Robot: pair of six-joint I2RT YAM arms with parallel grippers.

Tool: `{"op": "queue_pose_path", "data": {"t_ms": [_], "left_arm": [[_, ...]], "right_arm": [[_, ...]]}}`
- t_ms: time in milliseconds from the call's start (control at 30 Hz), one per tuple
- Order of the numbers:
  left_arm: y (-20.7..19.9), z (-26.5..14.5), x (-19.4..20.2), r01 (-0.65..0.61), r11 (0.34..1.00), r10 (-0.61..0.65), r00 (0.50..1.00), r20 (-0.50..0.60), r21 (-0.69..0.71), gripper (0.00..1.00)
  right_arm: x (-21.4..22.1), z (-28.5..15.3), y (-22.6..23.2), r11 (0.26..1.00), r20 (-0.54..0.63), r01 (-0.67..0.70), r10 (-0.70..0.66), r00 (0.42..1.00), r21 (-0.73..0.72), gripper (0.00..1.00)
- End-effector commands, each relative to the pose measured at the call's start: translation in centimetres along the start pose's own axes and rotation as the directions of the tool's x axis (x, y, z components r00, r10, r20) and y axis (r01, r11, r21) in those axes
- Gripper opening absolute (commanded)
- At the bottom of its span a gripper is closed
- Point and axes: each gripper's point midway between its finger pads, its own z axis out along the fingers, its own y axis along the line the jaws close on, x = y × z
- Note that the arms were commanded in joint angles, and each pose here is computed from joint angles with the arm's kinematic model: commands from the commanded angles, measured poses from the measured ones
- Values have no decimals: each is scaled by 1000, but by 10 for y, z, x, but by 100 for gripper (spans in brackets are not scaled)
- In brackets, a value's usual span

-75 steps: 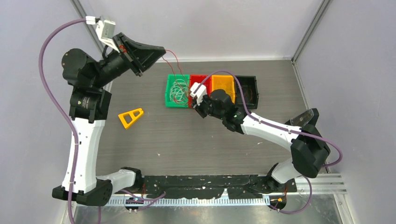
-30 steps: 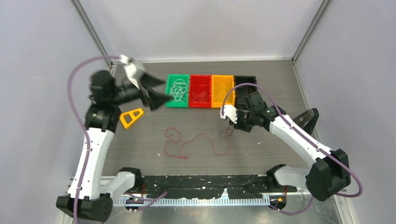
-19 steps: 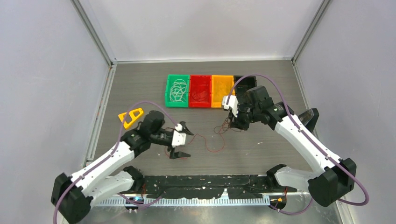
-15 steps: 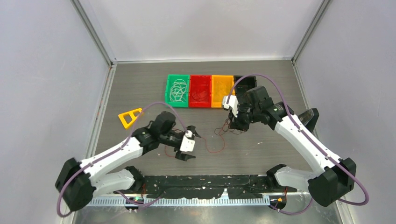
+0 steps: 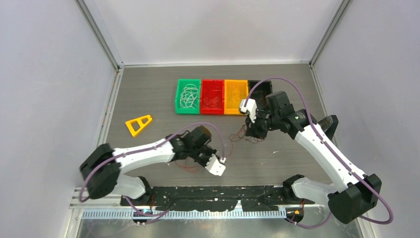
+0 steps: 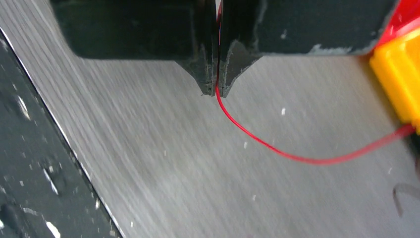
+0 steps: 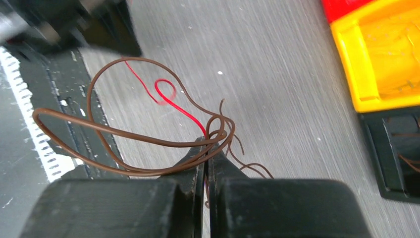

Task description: Untangle the cables

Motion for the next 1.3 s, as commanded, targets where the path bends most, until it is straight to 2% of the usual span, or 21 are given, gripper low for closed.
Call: {"op": "queue_pose_path", "data": {"t_ms": [0, 133, 267, 300, 433, 500, 600, 700, 767, 867, 900, 933, 967, 1033, 1067, 1167, 1267], "left_arm": [[-42, -58, 12, 46, 999, -46, 999, -10, 19, 0], [-76, -97, 13, 24, 999, -23, 999, 27, -43, 0], [-74, -135, 5, 59, 983, -49, 997, 60, -174, 0], [-69, -144, 2, 80, 976, -68, 995, 67, -204, 0], [-44, -182, -21, 164, 941, -133, 984, 122, -297, 0], [-34, -192, -32, 234, 918, -188, 968, 167, -320, 0], [-22, -191, -32, 340, 887, -292, 937, 193, -312, 0], [-32, -173, -3, 465, 855, -457, 885, 93, -230, 0], [-48, -163, 15, 504, 849, -508, 861, 14, -161, 0], [-70, -149, 39, 536, 839, -544, 835, -86, -94, 2], [-73, -146, 47, 544, 833, -552, 827, -106, -98, 7], [-72, -145, 53, 556, 823, -567, 816, -112, -118, 16], [-66, -147, 56, 577, 803, -593, 800, -95, -151, 30], [-44, -161, 52, 644, 732, -660, 751, 1, -222, 56], [-31, -173, 47, 682, 688, -689, 721, 71, -249, 64], [1, -214, 32, 776, 554, -732, 626, 269, -300, 81], [13, -246, 37, 844, 412, -755, 527, 390, -343, 86]], "right_arm": [[20, -12, -34, 991, -59, -15, 23, 998, 132, 7], [57, -3, -50, 988, -149, -50, 72, 986, 149, 18], [103, 9, -61, 986, -274, -10, 56, 960, 167, 27], [108, 9, -72, 978, -302, 30, 35, 953, 208, 29], [133, 10, -102, 954, -426, 88, 45, 903, 287, 23], [138, 13, -108, 956, -462, 83, 58, 885, 281, 23], [121, 16, -107, 971, -440, 48, 61, 896, 233, 32], [89, 17, -92, 988, -340, 7, 48, 939, 157, 57], [67, 12, -86, 991, -281, -22, 59, 958, 131, 66], [32, 8, -75, 995, -185, -53, 68, 980, 87, 75], [25, 8, -70, 995, -167, -68, 80, 983, 77, 77], [13, 9, -66, 995, -137, -76, 84, 987, 66, 79], [3, 11, -60, 997, -120, -59, 65, 991, 52, 81], [-15, 20, -50, 999, -89, -26, 29, 996, 37, 90], [-21, 28, -39, 1000, -89, -5, 6, 996, 17, 94], [-41, 52, -23, 998, -53, 59, -60, 997, -13, 99], [-58, 90, 3, 993, -24, 97, -99, 995, -70, 100]]}}
